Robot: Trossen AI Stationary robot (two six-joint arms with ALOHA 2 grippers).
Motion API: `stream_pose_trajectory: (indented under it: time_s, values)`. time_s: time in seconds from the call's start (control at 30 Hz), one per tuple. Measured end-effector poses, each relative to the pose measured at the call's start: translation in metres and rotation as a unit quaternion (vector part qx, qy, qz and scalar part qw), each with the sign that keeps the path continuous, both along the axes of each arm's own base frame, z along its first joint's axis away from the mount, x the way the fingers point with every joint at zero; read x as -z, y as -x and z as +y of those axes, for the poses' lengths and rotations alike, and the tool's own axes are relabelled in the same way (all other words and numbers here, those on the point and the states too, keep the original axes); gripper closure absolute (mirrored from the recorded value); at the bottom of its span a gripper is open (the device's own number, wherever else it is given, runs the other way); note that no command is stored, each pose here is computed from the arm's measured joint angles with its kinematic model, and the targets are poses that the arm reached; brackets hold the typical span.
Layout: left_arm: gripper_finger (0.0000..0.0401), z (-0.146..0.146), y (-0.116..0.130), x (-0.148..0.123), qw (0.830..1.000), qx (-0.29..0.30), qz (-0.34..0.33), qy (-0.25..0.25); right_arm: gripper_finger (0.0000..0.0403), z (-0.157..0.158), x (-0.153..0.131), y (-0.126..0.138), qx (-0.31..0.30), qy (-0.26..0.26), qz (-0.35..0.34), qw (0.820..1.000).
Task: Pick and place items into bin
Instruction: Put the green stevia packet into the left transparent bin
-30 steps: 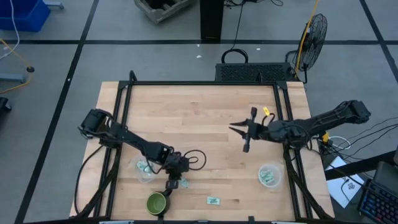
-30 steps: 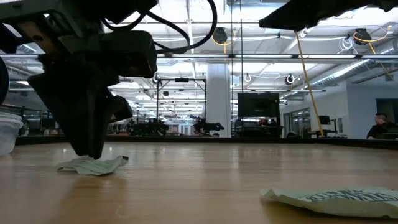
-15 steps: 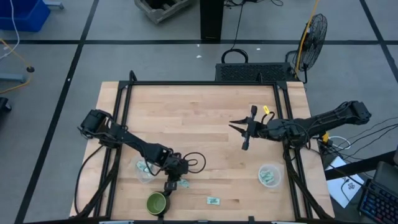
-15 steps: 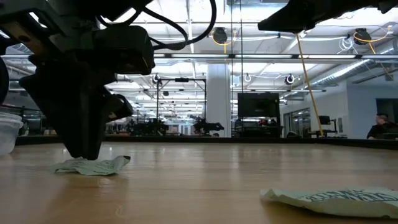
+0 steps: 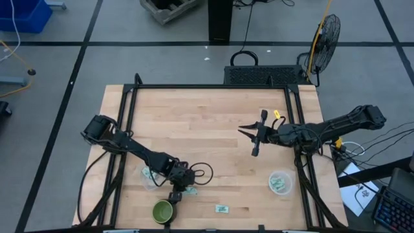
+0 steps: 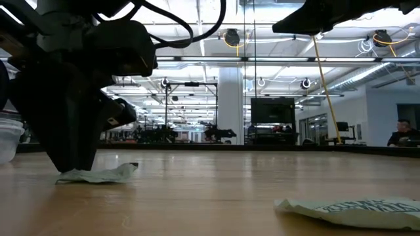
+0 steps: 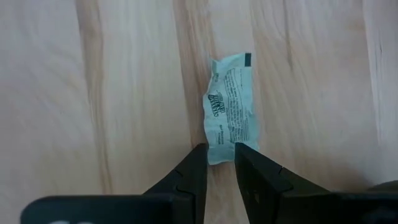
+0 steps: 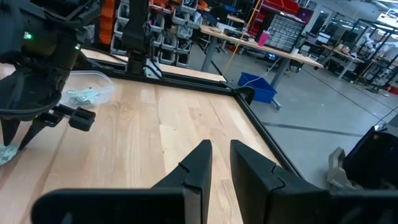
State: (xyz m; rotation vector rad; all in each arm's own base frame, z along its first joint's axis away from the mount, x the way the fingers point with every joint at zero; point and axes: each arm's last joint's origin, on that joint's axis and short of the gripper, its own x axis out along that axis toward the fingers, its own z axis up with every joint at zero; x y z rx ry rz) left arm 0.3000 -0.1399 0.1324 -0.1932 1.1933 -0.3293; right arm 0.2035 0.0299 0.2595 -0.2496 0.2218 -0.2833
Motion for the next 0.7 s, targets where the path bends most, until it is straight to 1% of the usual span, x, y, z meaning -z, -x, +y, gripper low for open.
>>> stream_pose_trajectory:
  time_s: [0.23,0.33,0.47,0.7]
  values:
    - [0.0318,-0.0001,-0.0007,0.0012,1.0,0.021,-0.007,-0.007,0.0353,0.0,0.0001,0.0,0.0,0.0,0.0,1.0]
    - [0.0341,-0.0001,-0.0006,0.0014,1.0,0.023,-0.007,-0.009,0.0353,0.0,0.0002,0.0,0.0,0.0,0.0,1.0]
    - [0.0389,0.0001,-0.0006,0.0018,1.0,0.023,-0.006,-0.009,0.0353,0.0,0.0002,0.0,0.0,0.0,0.0,1.0]
    - [0.0396,0.0054,-0.0016,0.0011,1.0,0.019,-0.009,-0.018,0.0353,0.0,0.0002,0.0,0.0,0.0,0.0,1.0]
